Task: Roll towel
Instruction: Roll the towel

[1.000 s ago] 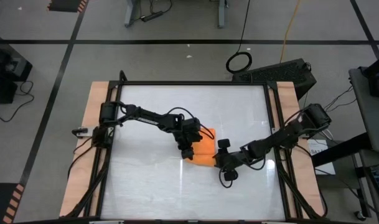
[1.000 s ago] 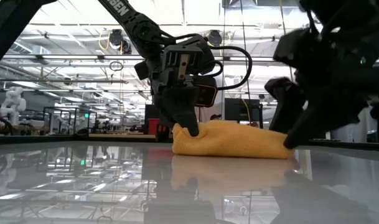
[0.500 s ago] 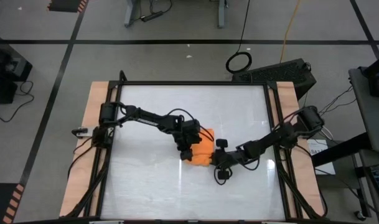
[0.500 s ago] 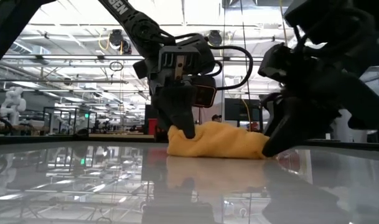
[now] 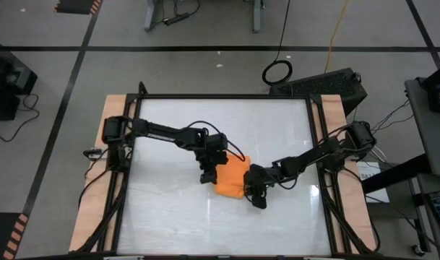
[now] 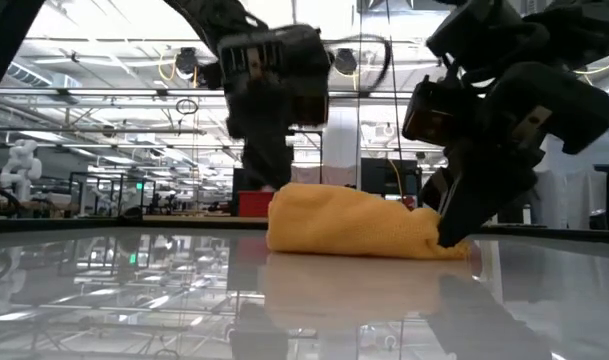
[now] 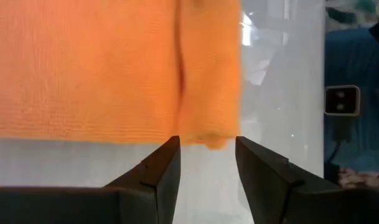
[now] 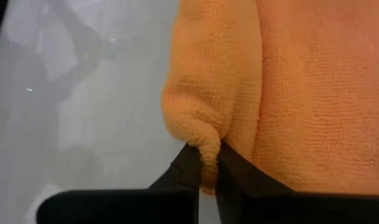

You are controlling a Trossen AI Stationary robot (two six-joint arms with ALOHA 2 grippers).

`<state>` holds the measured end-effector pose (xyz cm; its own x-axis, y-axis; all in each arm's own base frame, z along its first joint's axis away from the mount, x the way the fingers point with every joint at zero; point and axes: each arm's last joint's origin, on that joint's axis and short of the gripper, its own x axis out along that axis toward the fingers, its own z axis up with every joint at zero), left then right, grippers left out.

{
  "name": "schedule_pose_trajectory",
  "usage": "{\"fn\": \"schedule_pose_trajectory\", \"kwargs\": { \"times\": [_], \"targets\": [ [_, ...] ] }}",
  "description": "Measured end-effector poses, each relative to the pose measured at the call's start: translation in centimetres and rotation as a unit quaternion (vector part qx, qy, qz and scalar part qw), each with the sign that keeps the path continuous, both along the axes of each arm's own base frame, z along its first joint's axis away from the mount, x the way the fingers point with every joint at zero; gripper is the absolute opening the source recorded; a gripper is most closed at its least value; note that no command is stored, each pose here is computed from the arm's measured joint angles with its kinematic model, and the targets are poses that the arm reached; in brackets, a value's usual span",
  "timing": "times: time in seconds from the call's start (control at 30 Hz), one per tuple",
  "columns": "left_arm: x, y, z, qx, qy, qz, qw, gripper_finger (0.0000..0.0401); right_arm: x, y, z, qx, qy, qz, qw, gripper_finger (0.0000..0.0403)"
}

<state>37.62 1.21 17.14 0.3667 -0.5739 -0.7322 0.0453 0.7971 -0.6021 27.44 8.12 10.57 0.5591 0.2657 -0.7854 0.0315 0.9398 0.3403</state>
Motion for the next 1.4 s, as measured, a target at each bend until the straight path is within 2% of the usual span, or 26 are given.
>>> {"fn": "schedule_pose_trajectory", "kwargs": {
  "times": [0.1, 0.2, 0.3, 0.43, 0.53, 0.63, 0.8, 0.93, 1.17, 1.33, 1.4],
  "targets": [
    [-0.3, -0.6, 1.6, 0.024, -0.041, -0.022, 0.999, 0.0159, 0.2, -0.4, 0.0, 0.028, 0.005, 0.000, 1.000, 0.0010],
    [-0.4, -2.4, 3.0, 0.077, -0.090, -0.062, 0.991, 0.0159, 0.3, -0.8, 0.1, 0.048, 0.009, -0.004, 0.999, 0.0011],
    [-0.4, -4.7, 3.6, 0.148, -0.135, -0.101, 0.974, 0.0159, 0.4, -1.2, 0.1, 0.065, 0.013, -0.001, 0.998, 0.0011],
    [-0.2, -7.5, 3.2, 0.236, -0.174, -0.149, 0.944, 0.0159, 0.5, -1.6, 0.1, 0.082, 0.016, -0.002, 0.997, 0.0011],
    [0.0, -9.1, 2.4, 0.275, -0.186, -0.173, 0.927, 0.0164, 0.5, -1.9, 0.2, 0.090, 0.016, -0.001, 0.996, 0.0011],
    [0.3, -10.1, 1.7, 0.284, -0.195, -0.179, 0.922, 0.0185, 0.6, -2.0, 0.2, 0.092, 0.015, -0.003, 0.996, 0.0011],
    [0.4, -10.4, 0.1, 0.314, -0.160, -0.178, 0.919, 0.0242, 0.6, -2.0, 0.2, 0.097, 0.014, -0.008, 0.995, 0.0011],
    [0.0, -10.1, -0.6, 0.345, -0.127, -0.174, 0.914, 0.0258, 0.7, -2.0, 0.2, 0.099, 0.012, -0.011, 0.995, 0.0011],
    [-1.2, -9.9, -2.6, 0.341, -0.107, -0.181, 0.916, 0.0227, 0.7, -2.0, 0.3, 0.103, 0.012, -0.019, 0.994, 0.0011],
    [-1.3, -9.8, -3.4, 0.330, -0.117, -0.128, 0.928, 0.0185, 0.8, -2.0, 0.3, 0.107, 0.010, -0.024, 0.994, 0.0011],
    [-1.2, -9.7, -3.8, 0.340, -0.124, -0.099, 0.927, 0.0167, 0.8, -2.0, 0.4, 0.109, 0.007, -0.025, 0.994, 0.0011]
  ]
}}
